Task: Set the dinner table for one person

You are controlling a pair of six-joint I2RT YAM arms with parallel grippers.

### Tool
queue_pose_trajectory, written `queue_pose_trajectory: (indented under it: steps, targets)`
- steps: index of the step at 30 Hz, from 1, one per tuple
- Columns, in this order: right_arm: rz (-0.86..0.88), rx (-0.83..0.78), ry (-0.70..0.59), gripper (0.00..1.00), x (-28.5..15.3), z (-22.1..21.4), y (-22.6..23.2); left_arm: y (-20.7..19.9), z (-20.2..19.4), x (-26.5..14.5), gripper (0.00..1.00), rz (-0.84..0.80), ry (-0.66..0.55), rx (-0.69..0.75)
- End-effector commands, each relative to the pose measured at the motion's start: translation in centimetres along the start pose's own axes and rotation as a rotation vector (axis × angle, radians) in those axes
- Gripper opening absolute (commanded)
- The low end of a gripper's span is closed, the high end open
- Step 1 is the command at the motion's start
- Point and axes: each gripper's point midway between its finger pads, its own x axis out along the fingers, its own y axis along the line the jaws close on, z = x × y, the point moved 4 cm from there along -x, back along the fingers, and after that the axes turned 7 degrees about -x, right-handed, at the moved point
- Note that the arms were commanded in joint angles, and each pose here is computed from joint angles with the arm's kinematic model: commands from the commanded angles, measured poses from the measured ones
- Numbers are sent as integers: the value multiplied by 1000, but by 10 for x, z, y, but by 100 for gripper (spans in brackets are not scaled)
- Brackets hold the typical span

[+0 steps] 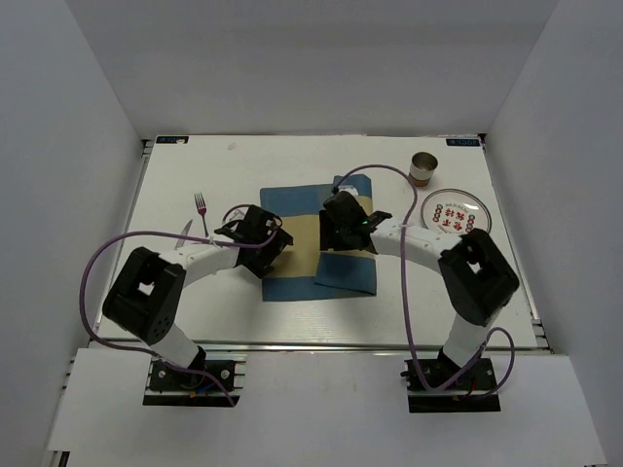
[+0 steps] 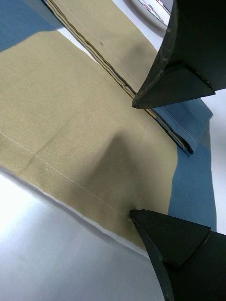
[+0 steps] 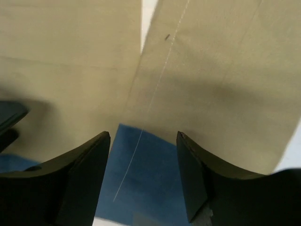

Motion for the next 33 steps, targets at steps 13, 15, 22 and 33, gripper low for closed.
queue_pose_trajectory:
  steps: [13, 15, 22, 33]
  targets:
    - [-28, -101, 139, 65, 37, -35, 38, 22, -3, -16, 98, 36, -9, 19]
    - [-49, -113, 157, 62, 37, -36, 39, 21, -2, -17, 98, 34, -12, 18]
    - [-112, -121, 183, 12, 40, -49, 30, 20, 5, -20, 98, 31, -29, 8]
    - [-72, -44, -33, 0, -19, -4, 16, 21, 15, -18, 98, 84, -75, 11]
